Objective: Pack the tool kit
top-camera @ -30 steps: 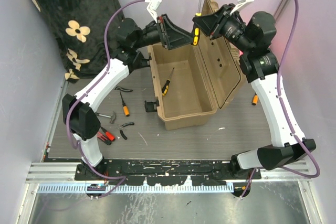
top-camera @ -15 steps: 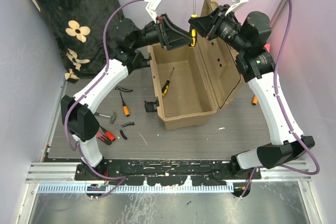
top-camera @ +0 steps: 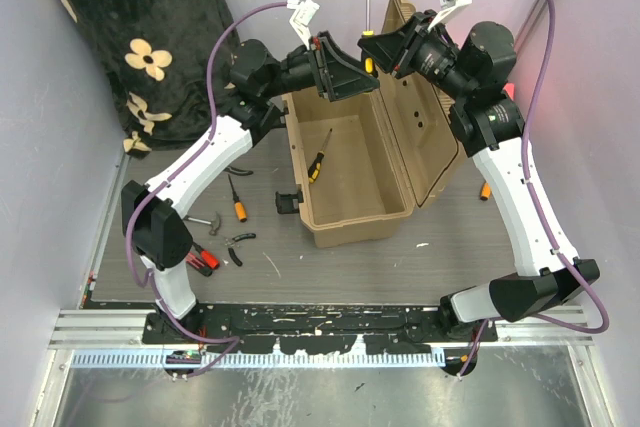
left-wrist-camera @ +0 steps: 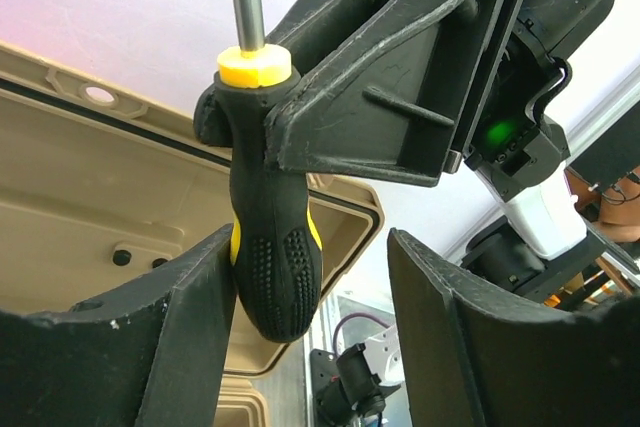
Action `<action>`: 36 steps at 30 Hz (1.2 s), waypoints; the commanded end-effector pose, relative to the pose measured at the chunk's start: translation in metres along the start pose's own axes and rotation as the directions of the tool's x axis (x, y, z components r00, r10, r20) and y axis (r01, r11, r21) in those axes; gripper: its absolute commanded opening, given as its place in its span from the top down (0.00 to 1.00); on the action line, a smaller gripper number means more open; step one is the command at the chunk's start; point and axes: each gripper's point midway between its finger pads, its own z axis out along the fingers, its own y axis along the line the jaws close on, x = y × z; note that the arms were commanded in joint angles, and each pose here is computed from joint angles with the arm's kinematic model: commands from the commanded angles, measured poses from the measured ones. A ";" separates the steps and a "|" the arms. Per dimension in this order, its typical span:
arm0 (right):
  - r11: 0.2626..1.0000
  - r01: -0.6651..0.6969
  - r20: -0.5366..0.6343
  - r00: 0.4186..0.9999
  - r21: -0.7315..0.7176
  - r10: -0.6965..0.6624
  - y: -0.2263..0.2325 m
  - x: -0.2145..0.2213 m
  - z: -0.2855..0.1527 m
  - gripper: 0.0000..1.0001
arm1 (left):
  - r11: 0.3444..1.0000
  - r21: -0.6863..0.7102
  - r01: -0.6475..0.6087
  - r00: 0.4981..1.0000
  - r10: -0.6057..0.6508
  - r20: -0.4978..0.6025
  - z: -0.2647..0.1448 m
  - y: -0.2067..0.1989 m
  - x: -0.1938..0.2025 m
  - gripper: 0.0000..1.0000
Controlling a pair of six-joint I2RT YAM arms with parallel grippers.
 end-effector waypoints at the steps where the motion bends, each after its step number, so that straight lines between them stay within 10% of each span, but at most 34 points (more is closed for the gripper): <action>1: 0.998 0.043 0.043 0.998 -0.034 -0.042 0.017 -0.015 -0.008 0.99 | 0.994 0.079 -0.073 0.997 0.073 0.010 0.011 -0.025 0.000 0.42; 6: 0.998 0.045 0.036 0.998 -0.034 -0.044 0.018 -0.012 -0.013 0.99 | 0.997 0.042 -0.064 0.998 0.063 0.025 0.012 -0.016 0.000 0.99; 10: 0.997 0.074 0.046 0.996 -0.021 -0.073 0.018 -0.015 -0.017 0.94 | 0.998 -0.008 -0.068 0.996 0.069 0.048 0.011 -0.008 -0.002 1.00; 18: 0.955 0.254 0.294 0.911 0.156 -0.290 0.022 -0.076 -0.064 0.12 | 0.982 -0.190 -0.001 0.997 0.016 0.077 -0.016 0.036 -0.009 1.00; 28: 0.713 0.266 0.300 0.772 0.649 -0.561 -0.019 -0.152 -0.143 0.07 | 0.817 -0.483 0.313 0.923 -0.383 -0.049 -0.066 0.114 0.093 1.00; 36: 0.544 0.252 0.164 0.781 0.800 -0.602 -0.050 -0.150 -0.168 0.07 | 0.642 -0.679 0.355 0.803 -0.581 -0.130 -0.096 0.149 0.168 1.00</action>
